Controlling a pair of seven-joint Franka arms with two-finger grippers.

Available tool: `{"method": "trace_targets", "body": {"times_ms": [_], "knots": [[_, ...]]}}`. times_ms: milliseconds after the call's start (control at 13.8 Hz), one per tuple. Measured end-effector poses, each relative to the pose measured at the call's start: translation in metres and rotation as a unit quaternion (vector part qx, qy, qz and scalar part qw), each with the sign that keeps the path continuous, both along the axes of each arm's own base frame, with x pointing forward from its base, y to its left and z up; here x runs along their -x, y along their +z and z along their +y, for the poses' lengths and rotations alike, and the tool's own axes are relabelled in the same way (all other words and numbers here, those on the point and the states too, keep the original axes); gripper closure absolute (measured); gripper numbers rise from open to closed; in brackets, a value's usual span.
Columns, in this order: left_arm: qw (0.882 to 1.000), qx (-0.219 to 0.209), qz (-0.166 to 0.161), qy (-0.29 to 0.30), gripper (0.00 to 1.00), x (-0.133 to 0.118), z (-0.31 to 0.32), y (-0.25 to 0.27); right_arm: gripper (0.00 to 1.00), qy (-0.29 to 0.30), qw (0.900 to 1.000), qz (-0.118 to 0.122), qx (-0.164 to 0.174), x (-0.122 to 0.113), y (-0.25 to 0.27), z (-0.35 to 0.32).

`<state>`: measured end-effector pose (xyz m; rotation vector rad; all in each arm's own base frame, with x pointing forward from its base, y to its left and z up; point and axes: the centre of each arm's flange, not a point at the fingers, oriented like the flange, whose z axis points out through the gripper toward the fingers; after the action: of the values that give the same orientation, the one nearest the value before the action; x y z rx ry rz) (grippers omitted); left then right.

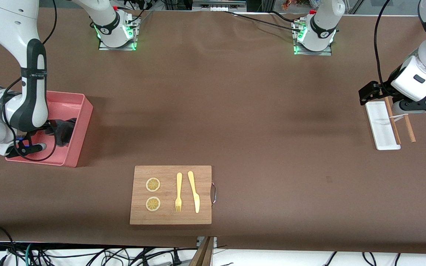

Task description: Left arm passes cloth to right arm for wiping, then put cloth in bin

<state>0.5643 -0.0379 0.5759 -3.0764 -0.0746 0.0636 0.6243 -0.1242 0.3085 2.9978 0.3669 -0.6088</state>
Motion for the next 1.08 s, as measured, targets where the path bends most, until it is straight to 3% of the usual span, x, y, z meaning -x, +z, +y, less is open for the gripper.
{"method": "trace_targets", "body": {"times_ms": [145, 217, 362, 579, 868, 1085], "knots": [[1.0, 0.0, 0.003, 0.002, 0.0, 0.0, 0.003, -0.001, 0.08, -0.001, 1.0, 0.007, -0.014, -0.009, 0.031, 0.011], [1.0, 0.0, 0.006, 0.001, 0.0, -0.001, 0.001, -0.003, 0.01, -0.001, 1.0, 0.008, -0.021, -0.012, 0.049, 0.018], [1.0, 0.0, 0.009, -0.003, 0.0, -0.003, -0.003, -0.007, 0.0, -0.015, 1.0, 0.005, -0.026, -0.015, 0.085, 0.029], [1.0, 0.001, 0.004, 0.0, 0.0, -0.005, -0.001, 0.003, 0.0, -0.087, 0.996, -0.007, -0.028, -0.011, 0.129, 0.052], [1.0, 0.001, 0.006, -0.003, 0.0, -0.006, -0.005, 0.01, 0.0, -0.131, 0.99, -0.03, -0.036, 0.019, 0.212, 0.072], [1.0, 0.009, 0.0, -0.001, 0.0, -0.008, -0.005, 0.016, 0.0, -0.108, 0.991, -0.06, -0.046, 0.047, 0.272, 0.096]]}}
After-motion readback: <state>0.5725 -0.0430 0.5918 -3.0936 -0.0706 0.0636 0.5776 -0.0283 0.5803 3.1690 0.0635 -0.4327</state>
